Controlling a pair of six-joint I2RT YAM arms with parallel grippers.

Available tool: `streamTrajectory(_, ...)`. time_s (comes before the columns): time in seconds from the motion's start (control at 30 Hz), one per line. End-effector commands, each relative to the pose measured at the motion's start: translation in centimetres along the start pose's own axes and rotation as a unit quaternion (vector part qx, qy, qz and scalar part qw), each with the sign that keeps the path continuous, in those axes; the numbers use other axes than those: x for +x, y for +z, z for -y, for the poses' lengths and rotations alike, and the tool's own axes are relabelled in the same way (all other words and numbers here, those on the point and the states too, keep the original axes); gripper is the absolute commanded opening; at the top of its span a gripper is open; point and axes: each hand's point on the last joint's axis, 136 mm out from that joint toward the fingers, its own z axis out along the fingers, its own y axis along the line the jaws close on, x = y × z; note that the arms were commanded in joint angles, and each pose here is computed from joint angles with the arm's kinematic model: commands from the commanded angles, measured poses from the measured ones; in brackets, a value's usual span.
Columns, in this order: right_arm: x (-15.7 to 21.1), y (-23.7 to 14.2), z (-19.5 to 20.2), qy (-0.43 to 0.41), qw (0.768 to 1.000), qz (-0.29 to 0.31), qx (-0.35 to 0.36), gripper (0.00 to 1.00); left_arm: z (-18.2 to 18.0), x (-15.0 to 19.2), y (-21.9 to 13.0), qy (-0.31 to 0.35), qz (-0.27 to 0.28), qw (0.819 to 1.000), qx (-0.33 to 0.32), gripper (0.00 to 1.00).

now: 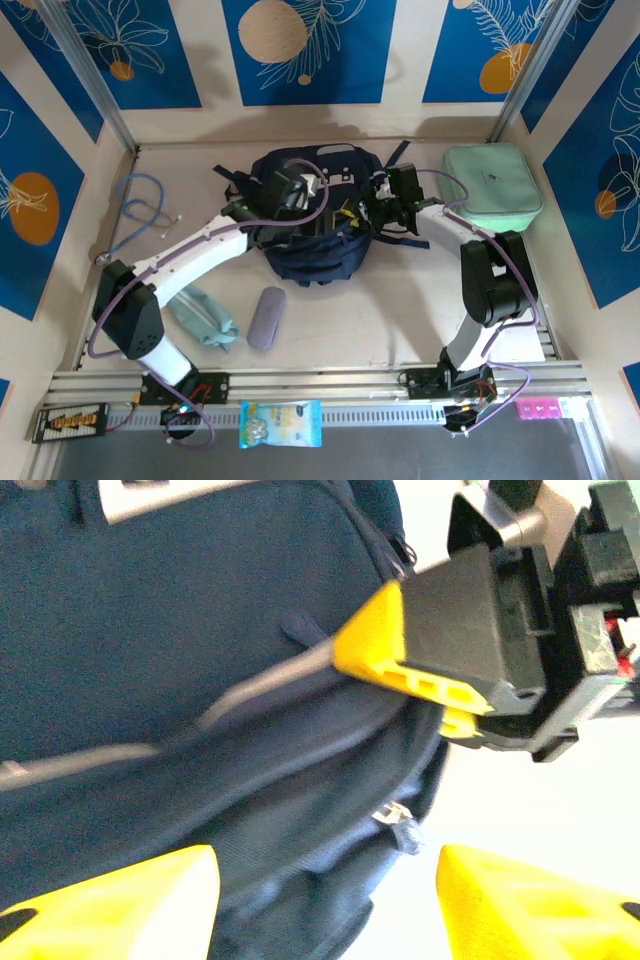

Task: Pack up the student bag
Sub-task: Unzip the student bag at the center of the table.

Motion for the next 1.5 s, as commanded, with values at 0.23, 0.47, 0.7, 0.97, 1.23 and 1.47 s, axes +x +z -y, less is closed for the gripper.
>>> streamTrajectory(0.23, 1.5, -1.2, -3.0, -0.032, 0.999, -0.008, -0.04, 0.17, 3.7, 3.0, 2.4, -0.031, 0.0, 0.999, -0.036, 0.49)
streamTrajectory(0.47, 1.9, -1.4, -3.5, -0.041, 0.998, -0.015, -0.054, 0.17, 3.2, 3.4, 4.3, -0.022, -0.007, 0.995, -0.092, 0.44)
streamTrajectory(0.7, 2.1, -1.4, -3.7, -0.043, 0.997, -0.019, -0.061, 0.16, 2.4, 2.9, 5.7, -0.015, 0.001, 0.991, -0.129, 0.4)
streamTrajectory(0.97, 2.0, -1.5, -3.6, -0.043, 0.997, -0.017, -0.061, 0.16, 2.0, 3.4, 6.7, 0.005, -0.004, 0.987, -0.161, 0.35)
streamTrajectory(1.23, 1.7, -1.6, -3.4, -0.04, 0.997, -0.013, -0.059, 0.16, 2.0, 3.4, 6.1, 0.006, -0.001, 0.987, -0.159, 0.13)
streamTrajectory(1.47, 1.5, -1.6, -3.3, -0.037, 0.998, -0.01, -0.057, 0.16, 1.7, 3.8, 6.1, 0.007, -0.004, 0.987, -0.161, 0.1)
